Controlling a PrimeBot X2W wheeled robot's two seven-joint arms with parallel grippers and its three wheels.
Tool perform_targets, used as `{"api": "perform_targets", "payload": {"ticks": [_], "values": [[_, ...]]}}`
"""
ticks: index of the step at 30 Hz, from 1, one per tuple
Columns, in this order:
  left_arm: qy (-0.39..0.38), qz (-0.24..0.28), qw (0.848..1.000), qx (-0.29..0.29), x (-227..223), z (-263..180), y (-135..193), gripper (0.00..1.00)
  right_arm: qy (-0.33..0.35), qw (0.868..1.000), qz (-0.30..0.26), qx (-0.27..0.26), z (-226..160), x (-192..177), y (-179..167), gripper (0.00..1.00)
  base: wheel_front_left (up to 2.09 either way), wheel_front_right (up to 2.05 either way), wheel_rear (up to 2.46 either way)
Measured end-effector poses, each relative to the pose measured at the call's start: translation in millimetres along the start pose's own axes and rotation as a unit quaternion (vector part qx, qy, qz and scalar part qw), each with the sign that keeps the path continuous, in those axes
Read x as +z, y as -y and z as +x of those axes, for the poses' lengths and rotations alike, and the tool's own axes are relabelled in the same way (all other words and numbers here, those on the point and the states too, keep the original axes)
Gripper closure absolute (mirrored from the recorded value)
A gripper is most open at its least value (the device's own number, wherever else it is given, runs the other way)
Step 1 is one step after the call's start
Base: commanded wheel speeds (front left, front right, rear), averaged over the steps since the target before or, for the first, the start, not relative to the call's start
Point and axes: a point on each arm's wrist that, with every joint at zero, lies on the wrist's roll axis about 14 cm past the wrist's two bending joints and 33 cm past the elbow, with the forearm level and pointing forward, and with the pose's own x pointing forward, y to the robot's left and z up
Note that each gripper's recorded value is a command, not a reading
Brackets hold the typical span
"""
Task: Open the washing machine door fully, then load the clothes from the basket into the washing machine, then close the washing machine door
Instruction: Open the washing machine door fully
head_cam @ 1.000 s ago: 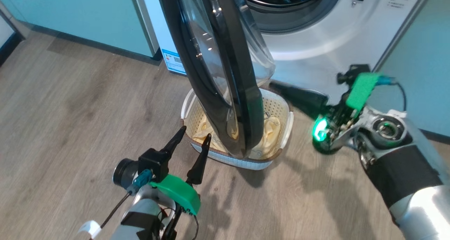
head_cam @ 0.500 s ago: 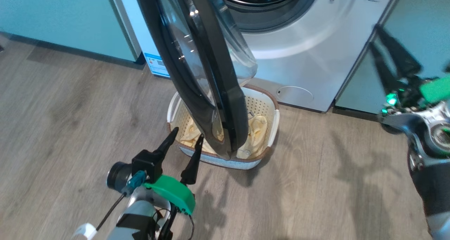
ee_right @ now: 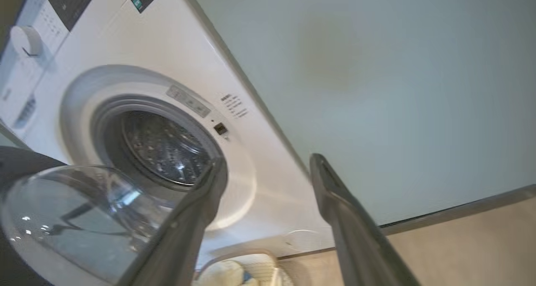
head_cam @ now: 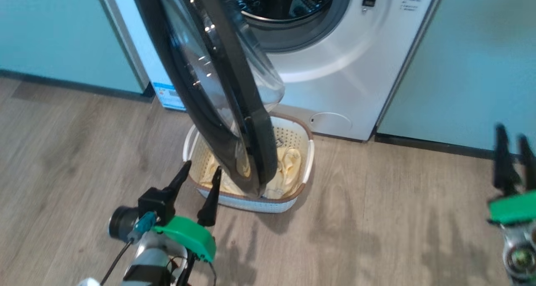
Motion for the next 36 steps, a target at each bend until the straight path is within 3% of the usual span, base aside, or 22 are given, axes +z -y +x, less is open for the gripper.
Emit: {"api": "perform_targets", "payload": {"ticks": [1,6,11,16,36], "values": [[0.0,0.0,1.0,0.0,0,-1,0,0.0,-0.004,0.999,-0.042,-0.009,-10,-1,9,0.0,0.0,0.0,0.0],[0.0,0.003,1.0,-0.001,0,-4,0,0.0,0.035,0.989,-0.133,-0.049,-54,13,20,0.0,0.0,0.0,0.0],[0.0,0.004,1.0,-0.006,0,-5,3,0.0,0.028,0.975,-0.208,-0.066,-94,13,22,0.0,0.0,0.0,0.0],[0.005,0.005,1.0,-0.002,4,-4,0,0.0,0.019,0.962,-0.266,-0.059,-110,13,16,0.0,0.0,0.0,0.0],[0.002,0.007,1.0,0.001,2,-7,-2,0.0,0.009,0.961,-0.268,-0.069,-132,8,17,0.0,0.0,0.0,0.0]]}}
